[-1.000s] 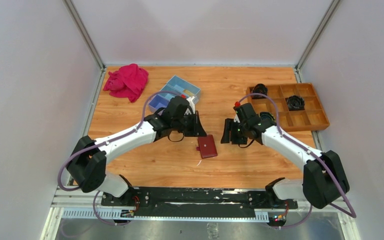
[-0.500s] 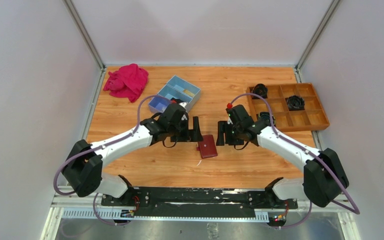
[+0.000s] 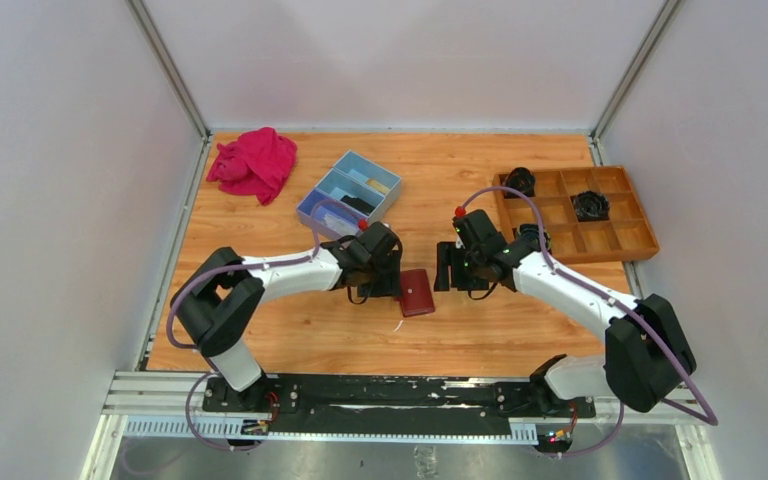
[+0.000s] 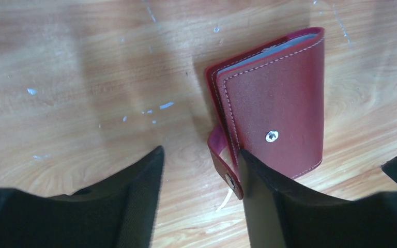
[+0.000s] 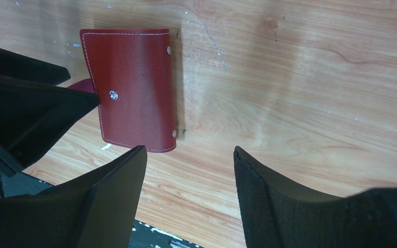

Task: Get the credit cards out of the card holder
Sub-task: Open the card holder at the center of the board.

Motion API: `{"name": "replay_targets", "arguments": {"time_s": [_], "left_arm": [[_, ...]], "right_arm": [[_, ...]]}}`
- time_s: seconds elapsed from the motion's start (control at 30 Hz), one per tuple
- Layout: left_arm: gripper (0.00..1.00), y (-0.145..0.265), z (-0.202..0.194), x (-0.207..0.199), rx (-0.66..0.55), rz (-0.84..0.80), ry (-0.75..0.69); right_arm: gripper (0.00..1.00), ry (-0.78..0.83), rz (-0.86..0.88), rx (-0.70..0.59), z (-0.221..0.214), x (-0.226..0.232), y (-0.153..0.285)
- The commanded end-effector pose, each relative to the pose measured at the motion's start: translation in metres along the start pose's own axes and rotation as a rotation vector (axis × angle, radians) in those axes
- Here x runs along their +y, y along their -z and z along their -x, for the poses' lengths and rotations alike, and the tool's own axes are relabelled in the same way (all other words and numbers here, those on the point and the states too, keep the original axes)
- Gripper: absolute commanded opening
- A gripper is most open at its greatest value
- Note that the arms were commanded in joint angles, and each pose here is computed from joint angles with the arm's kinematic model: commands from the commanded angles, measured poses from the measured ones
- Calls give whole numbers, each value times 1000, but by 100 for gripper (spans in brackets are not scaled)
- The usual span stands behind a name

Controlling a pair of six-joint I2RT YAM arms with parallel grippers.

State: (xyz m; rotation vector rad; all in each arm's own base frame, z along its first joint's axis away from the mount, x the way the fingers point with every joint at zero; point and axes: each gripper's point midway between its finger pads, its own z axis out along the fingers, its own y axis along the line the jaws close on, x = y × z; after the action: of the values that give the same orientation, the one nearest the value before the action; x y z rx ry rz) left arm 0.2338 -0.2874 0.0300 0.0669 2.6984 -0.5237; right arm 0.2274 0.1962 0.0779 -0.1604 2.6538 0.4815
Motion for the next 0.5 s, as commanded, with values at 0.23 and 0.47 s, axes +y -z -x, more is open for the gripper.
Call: {"name": "replay_targets", "arguments": {"time_s": [0.23,0.47], "left_arm": [[3,12,28,-16,-97,-21,12],[0,49,46,-50,-144,-155,-23]], "right_arm": [[66,-6,-27,18,-3,-2,0],[65,-11,-36,-11,3,-3,6]]}}
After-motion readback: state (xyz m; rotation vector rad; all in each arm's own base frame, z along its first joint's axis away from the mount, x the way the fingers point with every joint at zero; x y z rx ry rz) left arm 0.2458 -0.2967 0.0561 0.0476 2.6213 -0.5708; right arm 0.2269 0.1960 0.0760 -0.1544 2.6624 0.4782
